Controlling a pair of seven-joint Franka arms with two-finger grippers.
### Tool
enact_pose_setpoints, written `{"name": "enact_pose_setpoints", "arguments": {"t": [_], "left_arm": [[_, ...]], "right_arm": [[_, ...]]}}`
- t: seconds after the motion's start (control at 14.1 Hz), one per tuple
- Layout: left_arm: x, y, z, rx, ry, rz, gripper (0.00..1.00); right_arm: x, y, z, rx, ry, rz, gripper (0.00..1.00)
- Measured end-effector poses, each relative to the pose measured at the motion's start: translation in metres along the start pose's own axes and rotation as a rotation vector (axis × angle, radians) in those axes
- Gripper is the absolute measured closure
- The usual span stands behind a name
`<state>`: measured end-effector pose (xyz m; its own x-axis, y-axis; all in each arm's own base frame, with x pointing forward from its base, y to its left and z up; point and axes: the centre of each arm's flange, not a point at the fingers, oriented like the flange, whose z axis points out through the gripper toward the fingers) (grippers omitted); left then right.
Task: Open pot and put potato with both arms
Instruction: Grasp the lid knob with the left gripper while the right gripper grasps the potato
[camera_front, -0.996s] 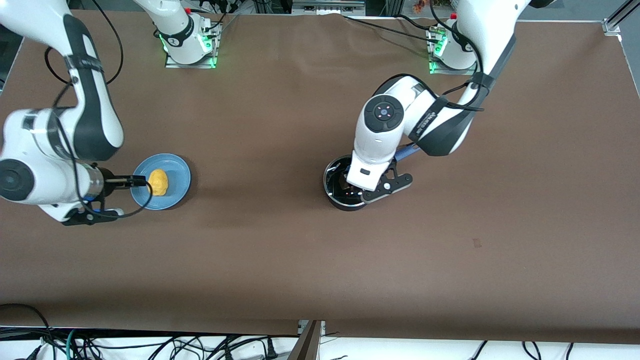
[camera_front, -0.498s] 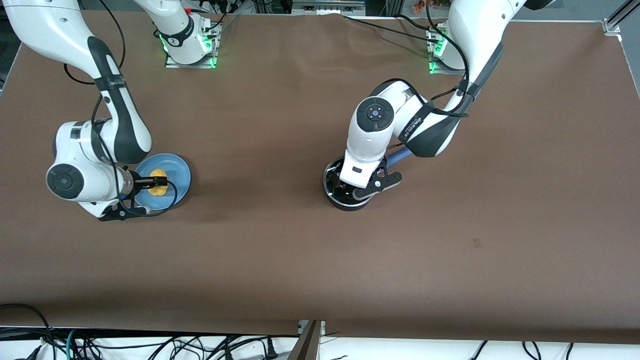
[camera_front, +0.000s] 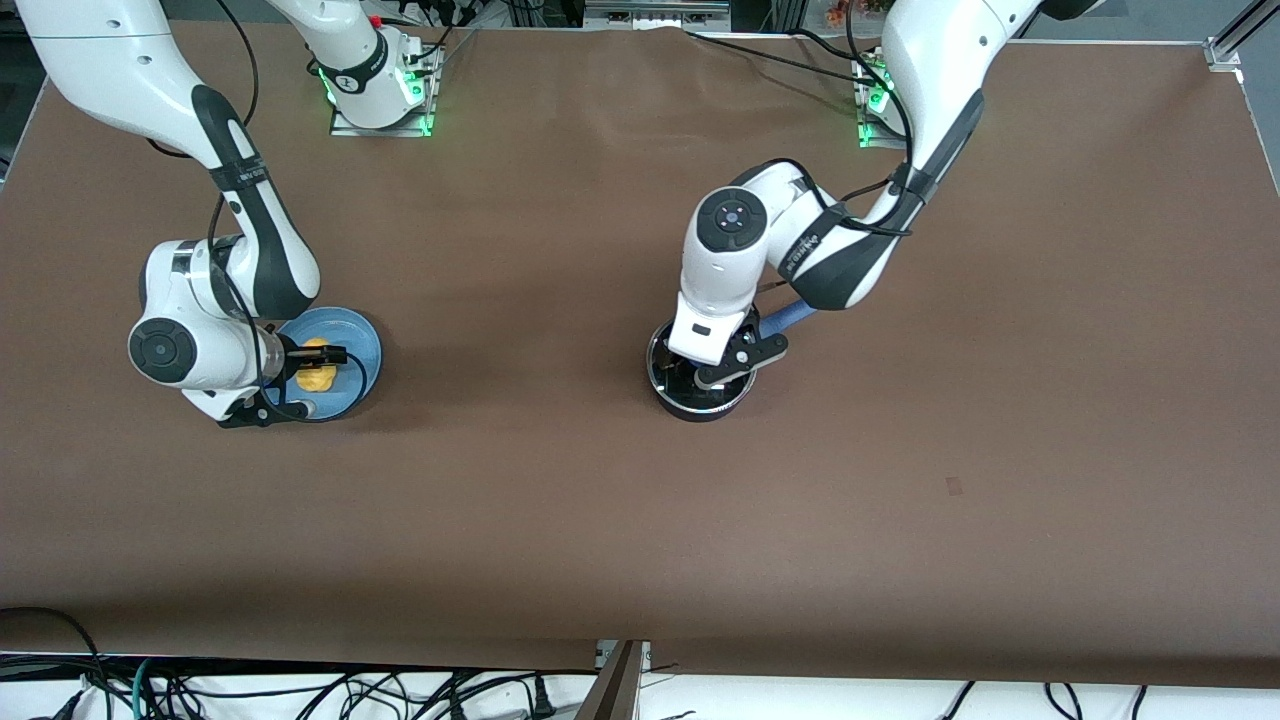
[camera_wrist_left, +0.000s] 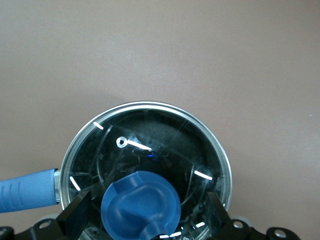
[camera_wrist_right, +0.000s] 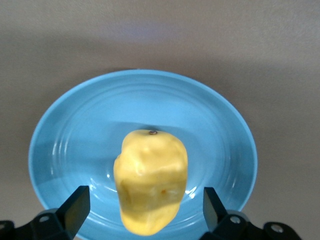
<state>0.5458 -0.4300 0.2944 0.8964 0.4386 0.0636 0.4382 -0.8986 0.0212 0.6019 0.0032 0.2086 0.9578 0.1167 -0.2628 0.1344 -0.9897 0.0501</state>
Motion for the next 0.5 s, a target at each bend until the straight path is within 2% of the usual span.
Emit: {"name": "enact_pose_setpoints", "arguments": {"t": [0.36,0.5], "left_arm": [[-0.012,0.001,0.007,0.019,0.018,0.006,0.00],[-0.015,-0.001,0.011,0.028,0.014,0.009,0.00]], "right_arm": [[0.001,0.000,0.012,0.002,0.009,0.000,0.00],[0.002,0.000,0.014,0.002,0.011,0.000,0.04]]}}
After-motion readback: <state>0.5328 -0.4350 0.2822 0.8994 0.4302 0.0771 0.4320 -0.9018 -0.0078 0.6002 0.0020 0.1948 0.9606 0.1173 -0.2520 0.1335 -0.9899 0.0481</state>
